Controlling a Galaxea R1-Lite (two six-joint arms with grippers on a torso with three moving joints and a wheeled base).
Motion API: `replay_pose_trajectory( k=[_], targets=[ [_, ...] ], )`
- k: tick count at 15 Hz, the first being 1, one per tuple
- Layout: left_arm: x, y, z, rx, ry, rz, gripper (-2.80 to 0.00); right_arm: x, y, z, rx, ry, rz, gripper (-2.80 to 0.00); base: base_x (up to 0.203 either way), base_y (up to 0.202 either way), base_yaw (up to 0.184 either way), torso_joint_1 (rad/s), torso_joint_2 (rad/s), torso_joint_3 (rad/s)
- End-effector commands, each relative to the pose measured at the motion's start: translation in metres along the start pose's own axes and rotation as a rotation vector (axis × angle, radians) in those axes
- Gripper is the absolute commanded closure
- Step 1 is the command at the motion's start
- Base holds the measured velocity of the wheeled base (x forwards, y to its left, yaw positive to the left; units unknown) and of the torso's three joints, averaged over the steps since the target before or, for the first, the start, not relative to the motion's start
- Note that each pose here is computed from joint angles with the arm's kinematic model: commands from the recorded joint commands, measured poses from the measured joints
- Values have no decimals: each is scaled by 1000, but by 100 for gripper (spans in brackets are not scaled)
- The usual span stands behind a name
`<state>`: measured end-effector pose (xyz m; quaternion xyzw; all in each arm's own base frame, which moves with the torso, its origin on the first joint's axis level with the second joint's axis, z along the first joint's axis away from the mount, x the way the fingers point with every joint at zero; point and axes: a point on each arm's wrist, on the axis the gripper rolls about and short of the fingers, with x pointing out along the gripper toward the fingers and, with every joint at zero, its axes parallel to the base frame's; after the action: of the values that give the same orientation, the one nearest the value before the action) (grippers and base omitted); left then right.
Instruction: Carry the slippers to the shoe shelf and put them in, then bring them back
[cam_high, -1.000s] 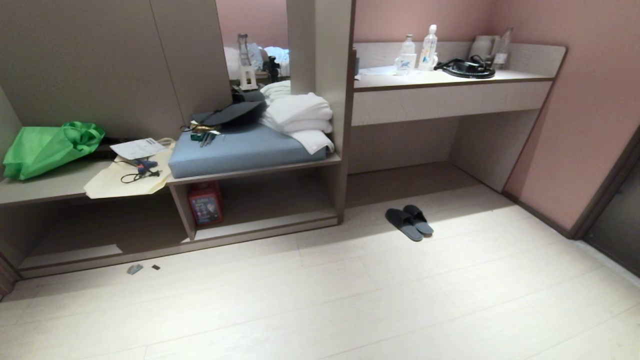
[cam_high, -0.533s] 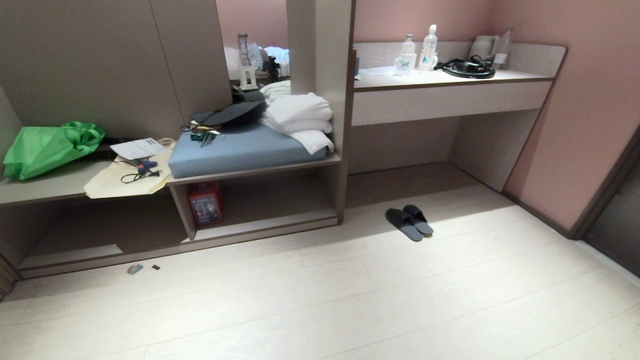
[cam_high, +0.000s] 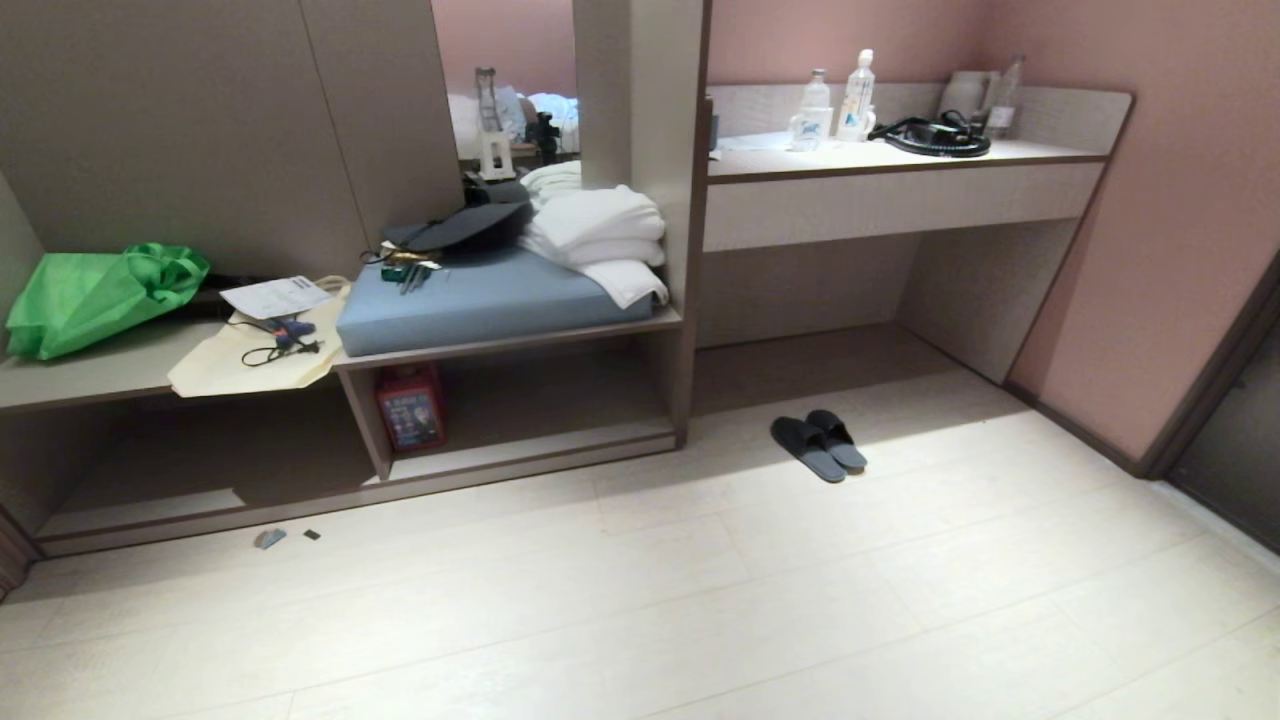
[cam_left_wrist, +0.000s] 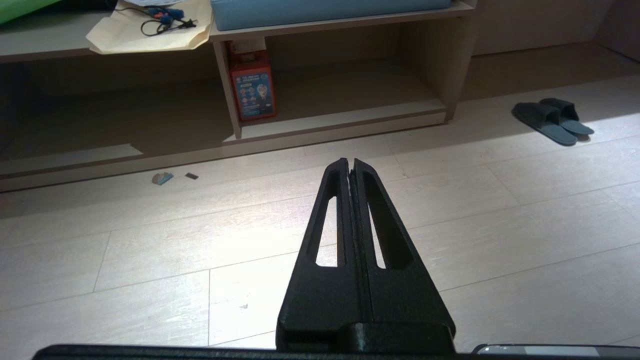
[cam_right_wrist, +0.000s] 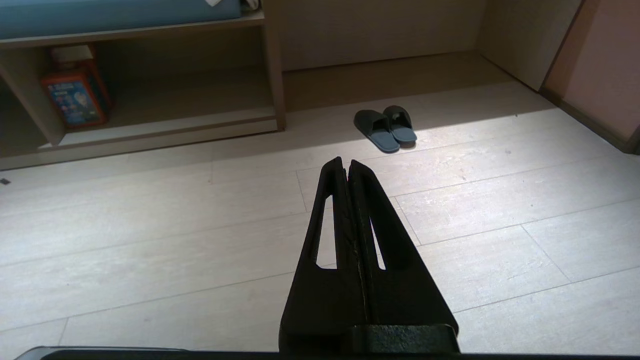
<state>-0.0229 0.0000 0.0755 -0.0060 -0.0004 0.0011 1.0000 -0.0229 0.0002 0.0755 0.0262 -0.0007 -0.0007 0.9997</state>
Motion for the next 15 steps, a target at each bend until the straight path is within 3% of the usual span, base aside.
replay_pose_trajectory(
  k=[1, 15],
  targets=[
    [0, 0, 0, 0, 2, 1, 0, 0, 0, 0, 0, 0, -2, 0, 0, 0, 0, 0, 0, 0],
    [0, 0, 0, 0, 1, 1, 0, 0, 0, 0, -2, -1, -2, 0, 0, 0, 0, 0, 0, 0]
  ],
)
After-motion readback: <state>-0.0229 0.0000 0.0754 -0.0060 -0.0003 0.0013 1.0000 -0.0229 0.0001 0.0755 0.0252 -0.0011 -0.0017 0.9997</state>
